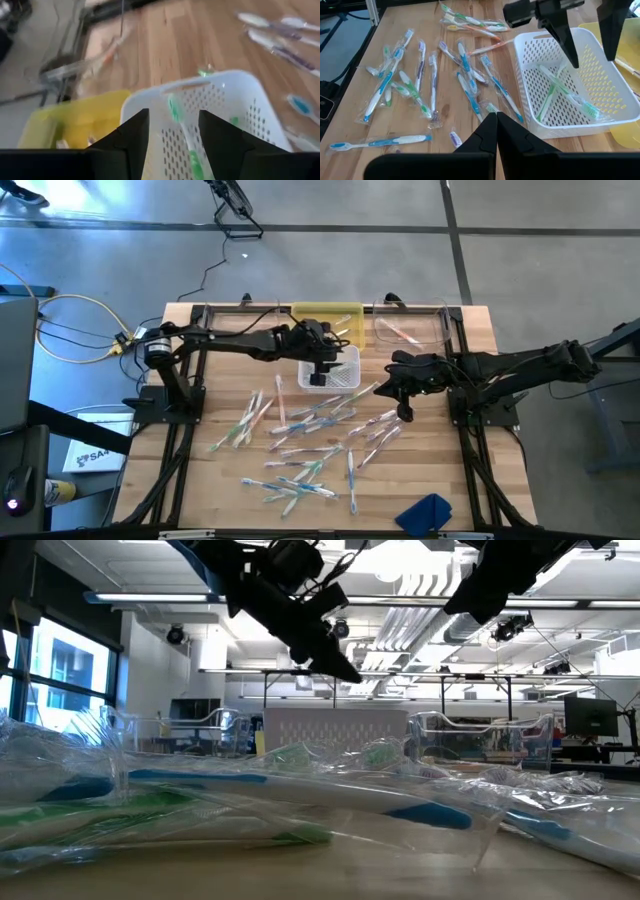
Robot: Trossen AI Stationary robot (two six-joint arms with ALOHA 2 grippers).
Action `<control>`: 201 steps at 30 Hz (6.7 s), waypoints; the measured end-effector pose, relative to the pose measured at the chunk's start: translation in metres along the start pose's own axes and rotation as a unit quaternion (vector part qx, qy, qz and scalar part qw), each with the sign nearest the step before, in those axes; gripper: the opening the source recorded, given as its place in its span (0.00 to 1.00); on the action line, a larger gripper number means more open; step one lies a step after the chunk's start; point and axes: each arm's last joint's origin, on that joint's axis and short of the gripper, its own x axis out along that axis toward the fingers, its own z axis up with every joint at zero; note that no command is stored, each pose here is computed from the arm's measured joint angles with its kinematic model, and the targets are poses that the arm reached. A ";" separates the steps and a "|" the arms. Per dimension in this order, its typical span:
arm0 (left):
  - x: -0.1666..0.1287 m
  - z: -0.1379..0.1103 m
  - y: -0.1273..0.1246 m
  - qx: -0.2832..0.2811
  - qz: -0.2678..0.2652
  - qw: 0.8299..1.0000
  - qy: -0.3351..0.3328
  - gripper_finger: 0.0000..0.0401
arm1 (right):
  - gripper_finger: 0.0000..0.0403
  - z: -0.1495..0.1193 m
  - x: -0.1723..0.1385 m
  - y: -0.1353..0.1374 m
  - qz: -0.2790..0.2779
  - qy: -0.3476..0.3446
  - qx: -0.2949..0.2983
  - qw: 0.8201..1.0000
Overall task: Pick & Place Toothbrushes
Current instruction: Put the orange toothbrush into the right transparent bin
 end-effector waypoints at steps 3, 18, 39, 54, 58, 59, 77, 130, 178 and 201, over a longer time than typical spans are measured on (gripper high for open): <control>-0.007 0.008 -0.004 0.024 -0.006 1.000 -0.014 0.41 | 0.00 0.000 0.000 0.000 0.000 0.000 0.000 1.000; -0.074 0.000 -0.032 0.044 0.083 0.992 -0.080 0.41 | 0.00 0.000 0.000 0.000 0.000 0.000 0.000 1.000; -0.163 -0.035 -0.076 0.081 0.091 0.975 -0.184 0.41 | 0.00 0.003 0.000 0.000 0.000 -0.015 0.002 1.000; -0.198 -0.065 -0.091 0.079 0.098 0.965 -0.231 0.41 | 0.00 0.003 0.000 0.000 0.001 -0.017 0.002 1.000; -0.204 -0.074 -0.093 0.080 0.102 0.963 -0.237 0.41 | 0.00 0.003 0.000 0.000 0.001 -0.018 0.002 1.000; -0.206 -0.076 -0.093 0.081 0.102 0.963 -0.235 0.41 | 0.00 0.004 0.000 0.000 0.001 -0.019 0.002 1.000; -0.223 -0.086 -0.095 0.086 0.071 0.965 -0.236 0.41 | 0.00 0.005 0.000 -0.001 -0.025 -0.031 0.003 0.999; -0.165 -0.117 -0.120 -0.292 -0.113 0.943 0.117 0.41 | 0.00 0.005 0.000 -0.001 -0.023 -0.030 0.001 0.999; -0.113 -0.137 -0.135 -0.332 -0.083 0.914 0.217 0.05 | 0.00 0.000 0.000 -0.002 -0.027 -0.006 -0.004 1.000; -0.159 -0.068 -0.104 -0.243 -0.085 0.954 -0.155 0.04 | 0.00 0.002 0.000 -0.001 -0.024 -0.015 -0.009 1.000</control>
